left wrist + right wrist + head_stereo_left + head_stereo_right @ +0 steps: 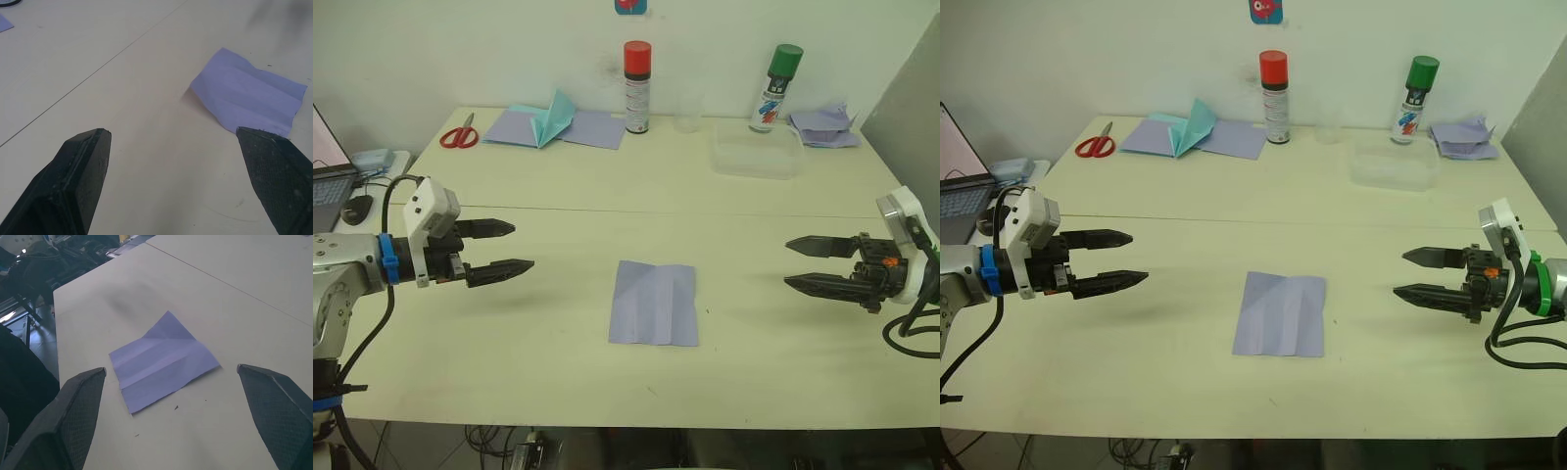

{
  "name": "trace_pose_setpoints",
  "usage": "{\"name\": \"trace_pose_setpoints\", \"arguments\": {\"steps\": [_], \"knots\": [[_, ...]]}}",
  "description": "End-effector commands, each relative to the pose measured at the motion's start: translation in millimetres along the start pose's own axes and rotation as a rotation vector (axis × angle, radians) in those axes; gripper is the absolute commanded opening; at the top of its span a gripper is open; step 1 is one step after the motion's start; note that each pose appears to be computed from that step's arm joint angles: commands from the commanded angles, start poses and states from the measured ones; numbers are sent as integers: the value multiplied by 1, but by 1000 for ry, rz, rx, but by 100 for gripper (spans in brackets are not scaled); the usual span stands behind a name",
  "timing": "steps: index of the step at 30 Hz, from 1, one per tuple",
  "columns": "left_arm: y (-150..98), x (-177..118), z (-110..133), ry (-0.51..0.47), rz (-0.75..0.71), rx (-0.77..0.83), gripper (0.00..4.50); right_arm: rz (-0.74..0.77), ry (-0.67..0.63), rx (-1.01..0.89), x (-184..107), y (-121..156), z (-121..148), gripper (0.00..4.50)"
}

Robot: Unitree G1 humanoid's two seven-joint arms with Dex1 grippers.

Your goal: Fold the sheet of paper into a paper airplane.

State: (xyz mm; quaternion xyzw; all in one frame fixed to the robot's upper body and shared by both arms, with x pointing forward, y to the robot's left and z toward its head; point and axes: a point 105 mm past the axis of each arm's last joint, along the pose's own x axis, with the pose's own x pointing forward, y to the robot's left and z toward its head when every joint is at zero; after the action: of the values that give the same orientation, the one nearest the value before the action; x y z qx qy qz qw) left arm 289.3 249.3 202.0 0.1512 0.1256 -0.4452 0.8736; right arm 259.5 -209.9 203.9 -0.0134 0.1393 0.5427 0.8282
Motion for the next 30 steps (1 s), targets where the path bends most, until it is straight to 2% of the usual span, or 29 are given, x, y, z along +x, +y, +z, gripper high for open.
{"name": "trace_pose_setpoints", "arguments": {"steps": [1, 6, 9, 16, 24, 27, 30], "knots": [[0, 0, 4, 6, 4, 44, 449, -17, -9, -52, -6, 1, 12, 450], [7, 4, 13, -58, 31, 20, 449, -37, -5, -51, -10, -3, 10, 450], [3, 7, 15, -58, 4, 31, 449, -24, -6, -46, -7, 0, 11, 450], [5, 13, 30, -144, 11, 23, 449, -35, -8, -51, -7, -2, 12, 450], [-10, 30, 34, -173, -64, 20, 449, -47, -16, -65, 0, -5, 14, 450], [-22, 41, 31, -171, -122, 31, 394, -44, -4, -70, 8, -3, 8, 450], [-37, 60, 28, -168, -180, 52, 294, -34, 16, -80, 18, -3, -2, 450]]}}
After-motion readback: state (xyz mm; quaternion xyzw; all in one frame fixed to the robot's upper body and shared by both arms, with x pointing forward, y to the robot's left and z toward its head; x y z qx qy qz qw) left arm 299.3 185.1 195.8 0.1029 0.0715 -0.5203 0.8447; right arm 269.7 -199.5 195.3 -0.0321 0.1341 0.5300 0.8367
